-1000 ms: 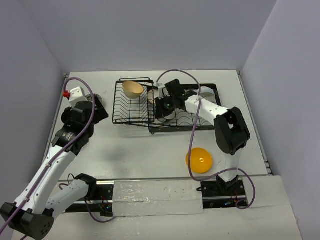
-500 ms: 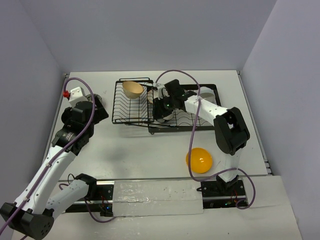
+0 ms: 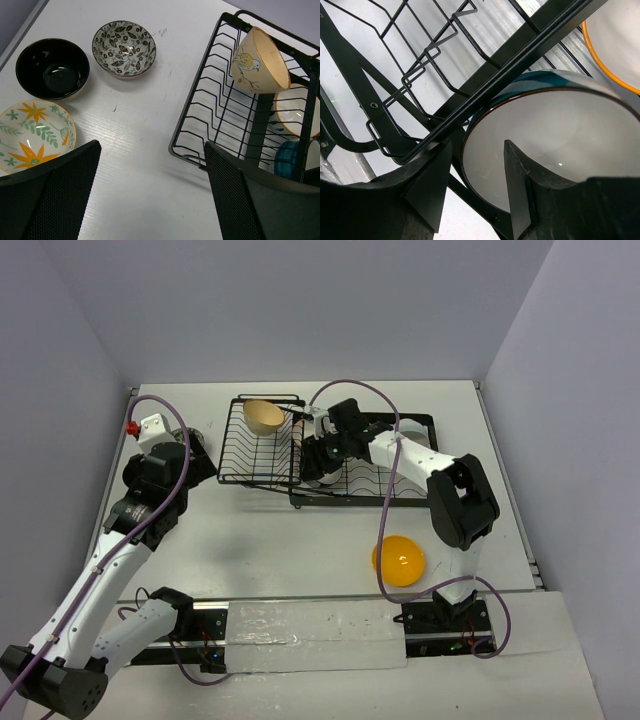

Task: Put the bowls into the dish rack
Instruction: Place the bowl in the dish rack.

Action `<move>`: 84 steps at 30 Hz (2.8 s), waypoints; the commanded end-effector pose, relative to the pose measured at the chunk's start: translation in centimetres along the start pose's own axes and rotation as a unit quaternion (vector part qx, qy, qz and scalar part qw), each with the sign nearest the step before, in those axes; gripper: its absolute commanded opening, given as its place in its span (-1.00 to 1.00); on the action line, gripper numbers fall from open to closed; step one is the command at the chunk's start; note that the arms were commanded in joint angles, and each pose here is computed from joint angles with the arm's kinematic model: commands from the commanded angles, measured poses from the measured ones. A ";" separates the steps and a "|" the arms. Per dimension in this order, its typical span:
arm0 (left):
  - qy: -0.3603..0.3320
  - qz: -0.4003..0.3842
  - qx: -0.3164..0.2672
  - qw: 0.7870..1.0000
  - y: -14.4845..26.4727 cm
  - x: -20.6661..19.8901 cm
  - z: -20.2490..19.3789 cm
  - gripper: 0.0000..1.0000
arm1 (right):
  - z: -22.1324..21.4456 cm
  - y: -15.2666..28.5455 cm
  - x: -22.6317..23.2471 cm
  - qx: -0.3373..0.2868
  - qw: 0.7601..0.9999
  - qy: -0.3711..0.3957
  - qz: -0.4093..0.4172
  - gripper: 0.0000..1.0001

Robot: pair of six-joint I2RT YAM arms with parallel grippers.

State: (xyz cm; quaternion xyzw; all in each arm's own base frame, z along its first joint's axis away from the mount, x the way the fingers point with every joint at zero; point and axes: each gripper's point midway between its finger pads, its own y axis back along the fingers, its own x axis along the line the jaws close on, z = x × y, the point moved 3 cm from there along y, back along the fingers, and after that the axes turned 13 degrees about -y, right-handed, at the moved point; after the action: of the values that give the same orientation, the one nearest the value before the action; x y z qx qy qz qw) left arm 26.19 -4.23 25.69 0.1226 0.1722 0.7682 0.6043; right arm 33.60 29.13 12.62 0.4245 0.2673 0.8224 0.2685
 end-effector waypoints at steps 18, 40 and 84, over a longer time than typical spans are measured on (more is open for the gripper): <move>0.010 -0.013 -0.023 1.000 0.3 -0.1 2.0 0.76 | 2.6 4.2 3.7 -0.066 0.996 0.057 0.028 0.10; 0.011 -0.023 -0.024 0.999 0.4 -0.3 2.0 0.75 | 3.7 3.0 0.5 -0.091 0.995 0.026 -0.029 -0.05; 0.013 -0.032 -0.026 0.999 0.6 -0.5 2.1 0.74 | 2.7 6.1 -2.5 -0.123 0.978 0.014 -0.166 0.00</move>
State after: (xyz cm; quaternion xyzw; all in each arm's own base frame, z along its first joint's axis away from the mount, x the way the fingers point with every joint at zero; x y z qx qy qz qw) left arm 26.25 -4.44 25.55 0.1262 0.1780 0.7562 0.6169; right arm 35.70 24.68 13.95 0.3588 0.2604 0.7904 0.4227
